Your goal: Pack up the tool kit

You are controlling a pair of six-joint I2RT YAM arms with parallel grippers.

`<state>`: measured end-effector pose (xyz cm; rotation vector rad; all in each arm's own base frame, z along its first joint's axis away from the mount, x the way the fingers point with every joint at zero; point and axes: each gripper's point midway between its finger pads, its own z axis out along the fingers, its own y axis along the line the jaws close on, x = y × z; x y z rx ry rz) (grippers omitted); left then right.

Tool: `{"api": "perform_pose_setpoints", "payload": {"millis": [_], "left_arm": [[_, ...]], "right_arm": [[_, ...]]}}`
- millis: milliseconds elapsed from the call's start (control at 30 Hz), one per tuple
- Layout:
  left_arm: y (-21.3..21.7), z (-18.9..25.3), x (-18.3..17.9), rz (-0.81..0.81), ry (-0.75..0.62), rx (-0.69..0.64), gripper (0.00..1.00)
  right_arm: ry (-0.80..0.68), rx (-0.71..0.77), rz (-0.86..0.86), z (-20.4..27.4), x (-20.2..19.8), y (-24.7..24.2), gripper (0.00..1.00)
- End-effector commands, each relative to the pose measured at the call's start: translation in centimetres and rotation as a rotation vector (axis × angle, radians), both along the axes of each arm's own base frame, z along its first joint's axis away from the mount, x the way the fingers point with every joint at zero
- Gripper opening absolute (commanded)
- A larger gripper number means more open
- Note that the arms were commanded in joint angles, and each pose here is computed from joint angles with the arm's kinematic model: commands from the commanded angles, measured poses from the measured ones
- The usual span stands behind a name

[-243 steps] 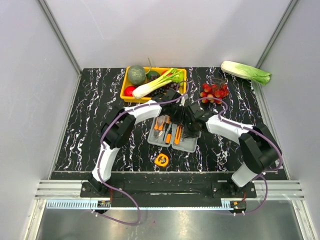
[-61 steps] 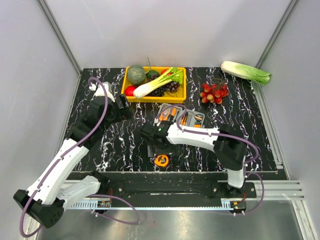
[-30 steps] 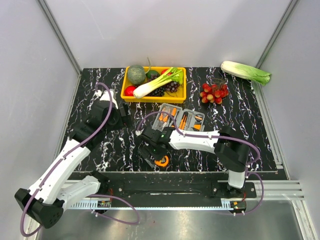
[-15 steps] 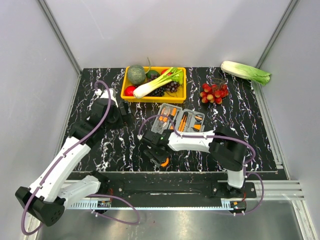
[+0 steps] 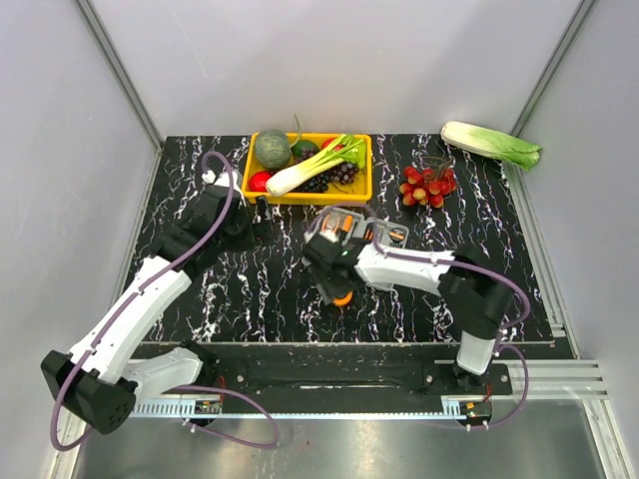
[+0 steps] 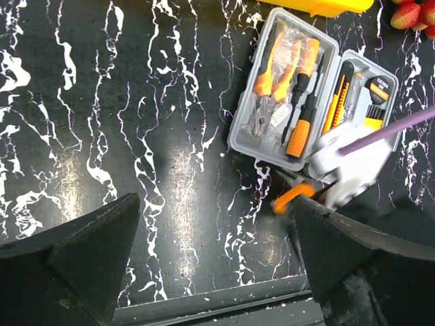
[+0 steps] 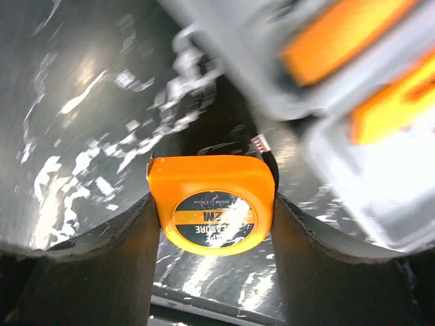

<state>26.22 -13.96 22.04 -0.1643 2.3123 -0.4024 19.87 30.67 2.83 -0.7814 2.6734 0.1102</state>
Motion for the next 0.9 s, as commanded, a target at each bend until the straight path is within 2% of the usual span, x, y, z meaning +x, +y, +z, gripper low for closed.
{"api": "perform_pose_setpoints", "payload": {"millis": [0, 100, 433, 667, 867], "left_arm": [[-1.2, 2.0, 1.1, -0.043, -0.047, -0.039, 0.99], [-1.5, 1.8, 1.4, -0.046, -0.041, -0.044, 0.99], [-2.5, 0.7, 1.7, -0.064, 0.003, -0.060, 0.98], [-2.9, 0.6, 2.0, -0.072, 0.011, -0.066, 0.97], [-2.9, 0.3, 2.0, -0.074, 0.016, -0.066, 0.97]], "right_arm": [[-0.177, 0.069, -0.297, 5.5, 6.1, -3.0, 0.43], [-0.213, 0.063, -0.396, 6.2, 8.2, -4.9, 0.43], [-0.245, -0.016, -0.596, 4.5, 12.1, -9.2, 0.43], [-0.234, 0.006, -0.566, 4.2, 12.6, -8.6, 0.43], [-0.157, -0.003, -0.594, 2.7, 10.6, -9.1, 0.45]]}}
